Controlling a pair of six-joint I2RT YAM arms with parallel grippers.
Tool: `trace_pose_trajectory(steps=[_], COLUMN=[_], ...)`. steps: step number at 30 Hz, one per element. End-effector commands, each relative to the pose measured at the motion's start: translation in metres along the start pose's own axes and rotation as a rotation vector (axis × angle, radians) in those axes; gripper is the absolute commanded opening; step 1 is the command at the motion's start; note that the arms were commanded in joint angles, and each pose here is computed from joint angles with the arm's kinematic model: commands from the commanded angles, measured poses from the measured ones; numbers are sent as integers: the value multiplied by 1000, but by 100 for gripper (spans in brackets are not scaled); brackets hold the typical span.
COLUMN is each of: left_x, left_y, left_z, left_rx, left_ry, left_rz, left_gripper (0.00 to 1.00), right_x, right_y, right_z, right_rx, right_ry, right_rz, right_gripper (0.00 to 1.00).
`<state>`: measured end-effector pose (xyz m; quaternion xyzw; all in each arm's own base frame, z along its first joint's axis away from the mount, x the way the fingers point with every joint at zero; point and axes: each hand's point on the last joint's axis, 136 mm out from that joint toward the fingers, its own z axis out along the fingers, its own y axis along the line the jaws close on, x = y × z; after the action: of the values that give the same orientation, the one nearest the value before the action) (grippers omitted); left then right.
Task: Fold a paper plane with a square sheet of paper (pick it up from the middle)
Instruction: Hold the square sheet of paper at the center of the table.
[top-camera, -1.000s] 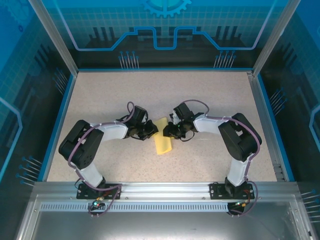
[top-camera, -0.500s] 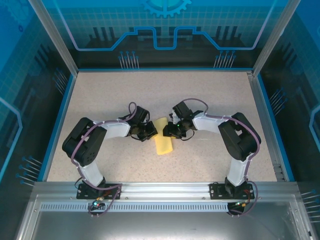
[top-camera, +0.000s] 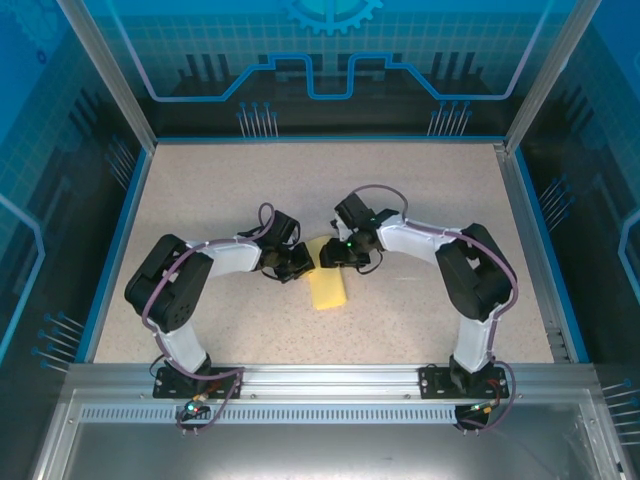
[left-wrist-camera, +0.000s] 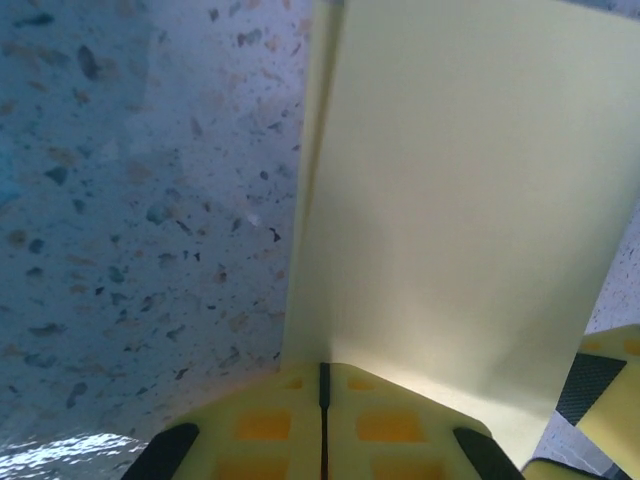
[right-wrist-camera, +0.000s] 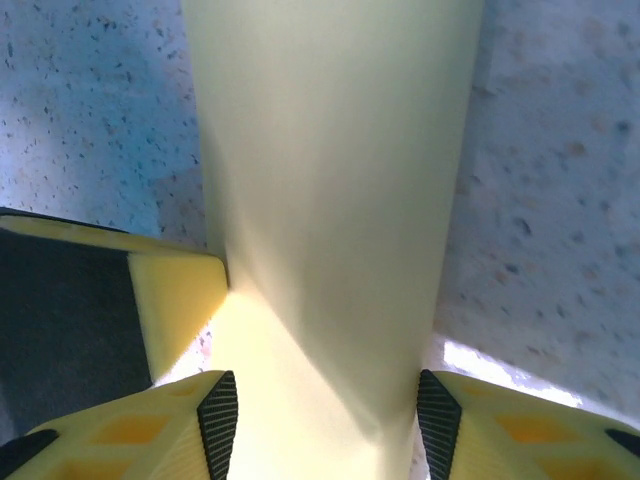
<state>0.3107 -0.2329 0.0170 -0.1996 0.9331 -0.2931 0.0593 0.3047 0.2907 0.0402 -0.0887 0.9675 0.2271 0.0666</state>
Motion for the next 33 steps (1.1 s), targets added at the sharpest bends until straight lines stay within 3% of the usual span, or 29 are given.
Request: trace_pose_trajectory(steps=[1,15,23,29,33], left_x=[5,4,-11,-11,-14], left_y=[-3,-11,-8,-8,-4], left_z=[2,-15,-59,-69,-72], left_rx=[-10,17,-38,-42,-46], left_ry=[30,-10,-171,-200,-220], left_rz=[18,23,35,46,50], left_gripper=[9,10,18,30,32], right_x=[15,17,20,23,30], right_y=[-11,-24,-31,-34,-36], right_z=[12,14,21,26,33], right_rx=[73,99,92,95,103], right_ry=[74,88,103,120,151], right_rz=[-42,-57,-62,-92,-123], right_gripper=[52,48,46,46,46])
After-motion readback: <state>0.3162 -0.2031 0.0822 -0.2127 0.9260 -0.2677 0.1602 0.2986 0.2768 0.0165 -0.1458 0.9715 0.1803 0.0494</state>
